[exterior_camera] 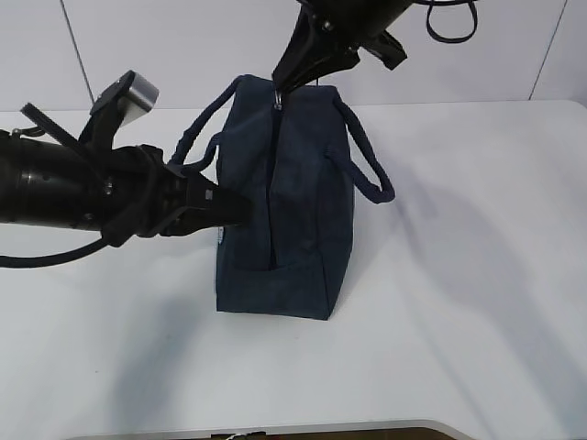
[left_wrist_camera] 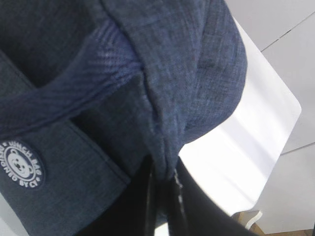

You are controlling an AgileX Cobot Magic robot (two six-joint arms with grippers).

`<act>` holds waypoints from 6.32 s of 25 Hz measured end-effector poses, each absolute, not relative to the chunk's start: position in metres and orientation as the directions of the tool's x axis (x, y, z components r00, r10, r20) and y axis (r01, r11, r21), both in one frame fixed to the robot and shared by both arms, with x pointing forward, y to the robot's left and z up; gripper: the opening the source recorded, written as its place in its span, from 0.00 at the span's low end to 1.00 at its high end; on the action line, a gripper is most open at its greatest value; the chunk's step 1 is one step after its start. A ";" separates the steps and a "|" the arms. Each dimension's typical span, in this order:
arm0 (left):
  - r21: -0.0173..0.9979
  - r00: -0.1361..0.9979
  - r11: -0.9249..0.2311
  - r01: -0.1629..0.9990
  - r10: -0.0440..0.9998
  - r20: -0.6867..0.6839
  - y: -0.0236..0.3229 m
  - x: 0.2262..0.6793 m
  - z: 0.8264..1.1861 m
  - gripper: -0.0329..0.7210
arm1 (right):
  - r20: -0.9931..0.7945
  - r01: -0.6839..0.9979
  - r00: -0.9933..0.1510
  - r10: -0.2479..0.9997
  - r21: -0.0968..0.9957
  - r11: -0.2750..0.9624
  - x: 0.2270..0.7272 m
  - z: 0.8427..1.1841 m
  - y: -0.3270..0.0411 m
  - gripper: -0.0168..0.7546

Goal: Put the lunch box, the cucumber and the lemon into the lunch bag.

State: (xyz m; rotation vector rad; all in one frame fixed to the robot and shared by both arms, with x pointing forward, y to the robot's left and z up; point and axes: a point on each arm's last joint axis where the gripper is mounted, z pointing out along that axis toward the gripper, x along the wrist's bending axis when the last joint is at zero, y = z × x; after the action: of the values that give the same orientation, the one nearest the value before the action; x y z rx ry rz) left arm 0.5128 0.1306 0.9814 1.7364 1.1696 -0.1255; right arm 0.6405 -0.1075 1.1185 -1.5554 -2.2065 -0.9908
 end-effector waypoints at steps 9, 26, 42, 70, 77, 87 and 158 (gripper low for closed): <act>0.667 0.531 -0.041 0.744 0.642 -0.553 0.131 0.513 0.981 0.04 | 0.625 0.935 -0.307 0.718 0.337 0.107 0.646 1.121 -0.120 0.03; 0.670 0.541 -0.058 0.740 0.643 -0.542 0.131 0.512 0.981 0.04 | 0.745 0.944 -0.235 0.624 0.327 -0.036 0.705 1.095 -0.142 0.03; 0.674 0.559 -0.085 0.734 0.640 -0.528 0.131 0.511 0.980 0.04 | 0.799 0.953 -0.157 0.581 0.277 -0.123 0.746 1.051 -0.165 0.03; 0.670 0.342 0.132 0.731 0.778 -0.526 0.182 0.542 0.980 0.04 | 0.801 0.922 -0.218 0.558 0.356 -0.150 0.755 1.066 -0.173 0.03; 0.667 0.248 0.214 0.714 0.813 -0.526 0.204 0.551 0.979 0.04 | 0.778 0.925 -0.190 0.599 0.346 -0.156 0.756 1.062 -0.175 0.03; 0.669 0.214 0.228 0.708 0.833 -0.510 0.209 0.553 0.978 0.04 | 0.797 0.942 -0.048 0.602 0.237 -0.239 0.756 1.059 -0.177 0.03; 0.793 0.245 0.037 0.607 0.941 -0.232 0.219 0.623 0.985 0.03 | 0.710 0.873 -0.378 0.594 0.487 -0.026 0.779 1.000 -0.176 0.03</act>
State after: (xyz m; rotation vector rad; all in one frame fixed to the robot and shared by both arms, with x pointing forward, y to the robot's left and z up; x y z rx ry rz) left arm 0.6234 0.2186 0.9846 1.6645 1.4557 0.4921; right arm 0.7792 -0.1764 0.9999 -1.5476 -1.9629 -1.3619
